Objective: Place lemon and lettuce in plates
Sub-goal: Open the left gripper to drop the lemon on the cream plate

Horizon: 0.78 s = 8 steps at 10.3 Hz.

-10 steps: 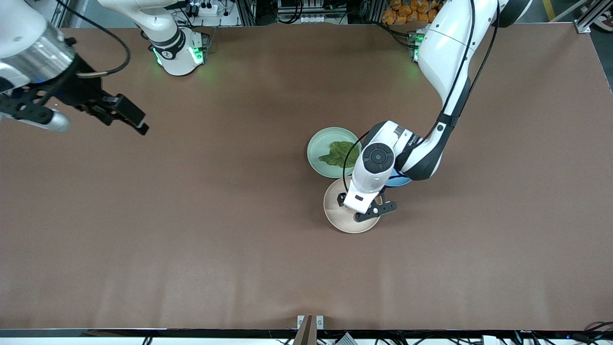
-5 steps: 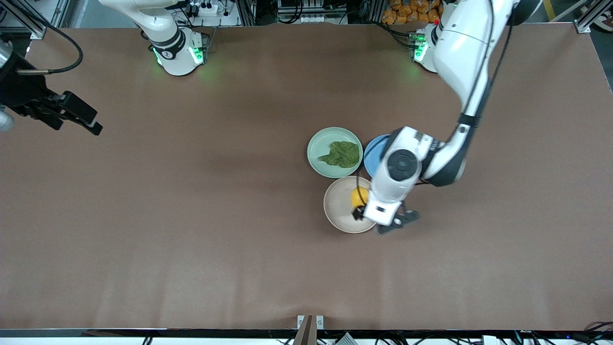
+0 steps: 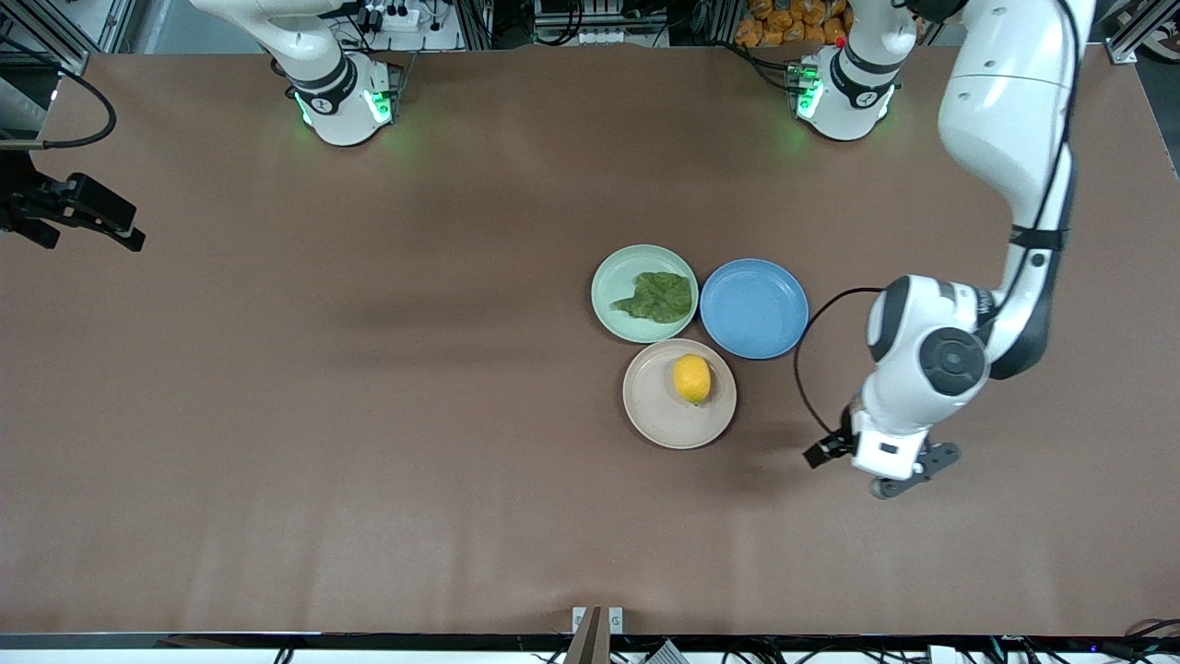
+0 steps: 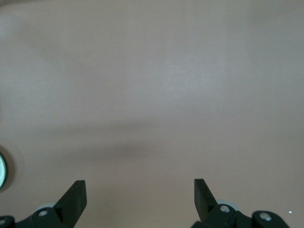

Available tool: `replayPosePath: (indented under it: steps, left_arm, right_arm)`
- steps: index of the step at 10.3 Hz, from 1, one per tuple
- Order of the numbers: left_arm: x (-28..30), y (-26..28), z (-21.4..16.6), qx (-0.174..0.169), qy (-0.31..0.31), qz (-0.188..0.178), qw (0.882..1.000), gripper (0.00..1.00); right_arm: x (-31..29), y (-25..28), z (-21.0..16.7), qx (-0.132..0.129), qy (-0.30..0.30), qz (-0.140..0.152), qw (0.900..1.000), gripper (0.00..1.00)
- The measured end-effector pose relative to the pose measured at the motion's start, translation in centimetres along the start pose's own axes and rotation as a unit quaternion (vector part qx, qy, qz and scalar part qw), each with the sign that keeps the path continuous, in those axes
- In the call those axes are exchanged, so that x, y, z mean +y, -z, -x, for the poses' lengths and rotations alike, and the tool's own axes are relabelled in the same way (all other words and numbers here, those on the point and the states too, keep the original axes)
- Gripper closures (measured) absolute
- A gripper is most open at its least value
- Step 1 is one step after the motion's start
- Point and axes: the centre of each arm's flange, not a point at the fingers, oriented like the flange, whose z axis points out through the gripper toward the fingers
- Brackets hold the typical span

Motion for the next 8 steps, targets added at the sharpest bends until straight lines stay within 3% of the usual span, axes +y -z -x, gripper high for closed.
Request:
replayPosePath:
  steps: [3, 8]
  left_arm:
    - [-5.9, 1.7, 1.1, -0.025, 0.029, -0.019, 0.999, 0.00]
    - [-14.1, 7.6, 10.4, -0.064, -0.010, -0.010, 0.998, 0.00]
  right_arm:
    - [-0.1, -1.4, 0.0, 0.003, 0.006, 0.001, 1.000, 0.00]
    - [-0.6, -2.6, 0.8, 0.004, 0.015, 0.000, 1.000, 0.00]
